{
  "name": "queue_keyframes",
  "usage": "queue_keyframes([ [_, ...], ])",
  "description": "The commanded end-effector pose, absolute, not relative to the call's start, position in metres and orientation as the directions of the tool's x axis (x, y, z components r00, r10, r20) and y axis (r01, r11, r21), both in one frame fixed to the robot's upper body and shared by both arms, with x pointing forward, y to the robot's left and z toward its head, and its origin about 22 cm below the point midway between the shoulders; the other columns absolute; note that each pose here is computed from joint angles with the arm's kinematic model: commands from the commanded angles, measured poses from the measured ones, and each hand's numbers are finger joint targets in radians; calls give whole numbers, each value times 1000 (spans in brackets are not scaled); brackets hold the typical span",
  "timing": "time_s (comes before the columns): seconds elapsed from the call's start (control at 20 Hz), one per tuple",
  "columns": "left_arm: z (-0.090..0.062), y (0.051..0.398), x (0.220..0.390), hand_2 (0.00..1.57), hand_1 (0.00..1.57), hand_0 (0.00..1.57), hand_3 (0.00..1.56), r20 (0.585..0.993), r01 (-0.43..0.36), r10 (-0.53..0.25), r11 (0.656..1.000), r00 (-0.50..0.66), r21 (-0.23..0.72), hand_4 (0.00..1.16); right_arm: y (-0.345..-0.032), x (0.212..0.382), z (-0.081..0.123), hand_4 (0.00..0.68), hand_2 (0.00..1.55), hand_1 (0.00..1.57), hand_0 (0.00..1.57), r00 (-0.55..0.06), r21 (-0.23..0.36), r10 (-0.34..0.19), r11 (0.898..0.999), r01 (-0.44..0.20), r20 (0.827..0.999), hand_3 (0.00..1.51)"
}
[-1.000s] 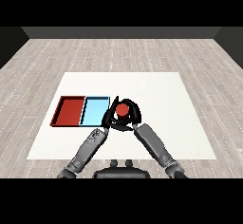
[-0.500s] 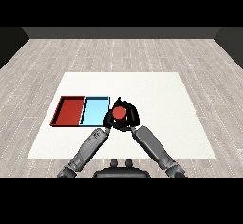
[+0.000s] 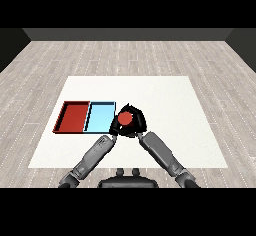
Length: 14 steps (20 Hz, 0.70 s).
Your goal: Pick the red can and put it in the red box
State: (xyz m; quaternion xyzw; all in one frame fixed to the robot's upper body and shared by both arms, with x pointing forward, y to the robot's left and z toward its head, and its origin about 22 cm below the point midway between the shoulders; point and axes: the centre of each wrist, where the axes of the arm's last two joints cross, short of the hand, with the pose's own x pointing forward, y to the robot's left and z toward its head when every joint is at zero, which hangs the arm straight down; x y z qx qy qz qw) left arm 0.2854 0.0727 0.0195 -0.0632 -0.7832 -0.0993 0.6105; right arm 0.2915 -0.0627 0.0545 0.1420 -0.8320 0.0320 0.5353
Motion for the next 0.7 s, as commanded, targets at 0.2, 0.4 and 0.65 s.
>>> queue_keyframes([
  [0.2, 19, 52, 290, 1543, 1571, 1571, 1460, 978, 219, -57, 970, -199, 101, 1024, -47, 284, 41, 555, 1438, 1461, 1461, -369, 126, -242, 942, -312, 897, 1391],
  [0.4, 11, 65, 274, 1452, 1571, 1571, 1300, 977, 166, -42, 983, -208, 77, 881, -51, 301, 61, 558, 1437, 1478, 1478, -385, 139, -256, 942, -306, 887, 1390],
  [0.65, 28, 66, 293, 1500, 1571, 1571, 1382, 971, 147, -36, 986, -237, 73, 873, -43, 289, 62, 538, 1458, 1522, 1522, -396, 134, -247, 947, -293, 884, 1398],
])
